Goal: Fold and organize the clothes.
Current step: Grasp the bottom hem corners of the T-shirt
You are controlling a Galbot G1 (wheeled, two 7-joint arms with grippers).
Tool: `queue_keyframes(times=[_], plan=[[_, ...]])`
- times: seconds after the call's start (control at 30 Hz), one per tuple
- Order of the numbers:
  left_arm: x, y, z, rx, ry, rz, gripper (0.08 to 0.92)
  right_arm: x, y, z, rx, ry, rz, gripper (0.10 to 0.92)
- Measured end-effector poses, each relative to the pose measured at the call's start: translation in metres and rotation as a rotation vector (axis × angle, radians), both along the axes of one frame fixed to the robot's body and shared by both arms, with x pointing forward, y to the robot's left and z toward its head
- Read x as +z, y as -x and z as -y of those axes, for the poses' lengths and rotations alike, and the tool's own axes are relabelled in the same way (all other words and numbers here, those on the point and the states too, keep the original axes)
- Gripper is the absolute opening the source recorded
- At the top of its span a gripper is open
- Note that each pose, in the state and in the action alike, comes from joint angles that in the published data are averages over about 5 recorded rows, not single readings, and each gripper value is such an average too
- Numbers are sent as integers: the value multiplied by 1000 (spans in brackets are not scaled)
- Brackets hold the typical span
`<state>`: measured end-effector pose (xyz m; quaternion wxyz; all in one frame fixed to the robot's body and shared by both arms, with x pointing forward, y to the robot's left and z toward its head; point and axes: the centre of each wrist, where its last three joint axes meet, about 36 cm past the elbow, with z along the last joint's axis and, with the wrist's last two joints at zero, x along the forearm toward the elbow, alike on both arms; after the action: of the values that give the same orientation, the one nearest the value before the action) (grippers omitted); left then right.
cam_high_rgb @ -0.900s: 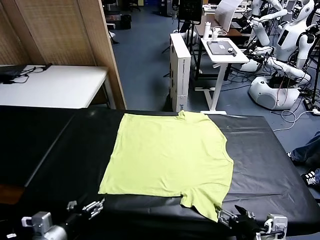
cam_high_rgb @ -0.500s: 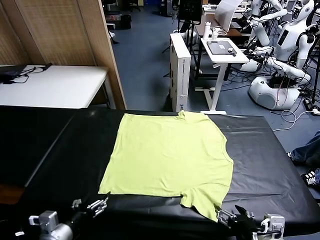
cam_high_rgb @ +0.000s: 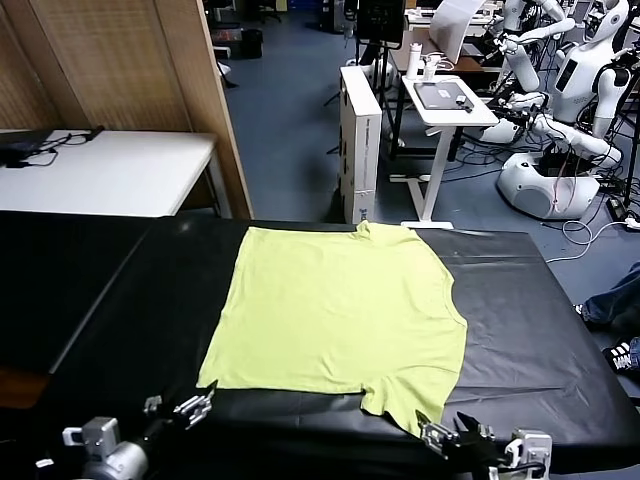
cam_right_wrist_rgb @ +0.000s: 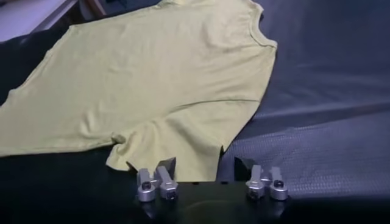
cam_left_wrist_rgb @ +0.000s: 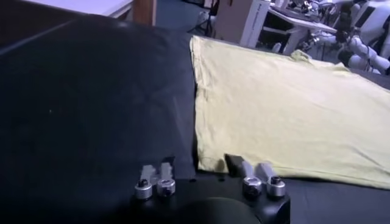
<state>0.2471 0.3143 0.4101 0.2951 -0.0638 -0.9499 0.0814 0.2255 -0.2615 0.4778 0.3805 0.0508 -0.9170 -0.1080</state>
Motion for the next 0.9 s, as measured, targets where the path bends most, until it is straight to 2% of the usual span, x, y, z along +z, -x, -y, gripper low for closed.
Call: queue_keyframes(times=[0.07, 0.13, 0.4, 0.63, 0.73, 0.9], plan=[[1, 1, 1, -3, -3, -2, 163, 4, 2, 1, 2, 3, 3, 141], [3, 3, 1, -8, -9, -4, 147, 8, 4, 2, 0, 7, 3, 139], [16, 13, -6, -10, -42, -8, 146, 24, 22, -1, -5, 19, -18, 139], [29, 32, -18, -11, -70, -20, 146, 29, 26, -2, 31, -2, -11, 139], [34, 39, -26, 2, -69, -23, 146, 26, 20, 1, 57, -28, 36, 139], [39, 42, -29, 34, -54, -4, 146, 19, 1, 12, 55, -48, 191, 139]])
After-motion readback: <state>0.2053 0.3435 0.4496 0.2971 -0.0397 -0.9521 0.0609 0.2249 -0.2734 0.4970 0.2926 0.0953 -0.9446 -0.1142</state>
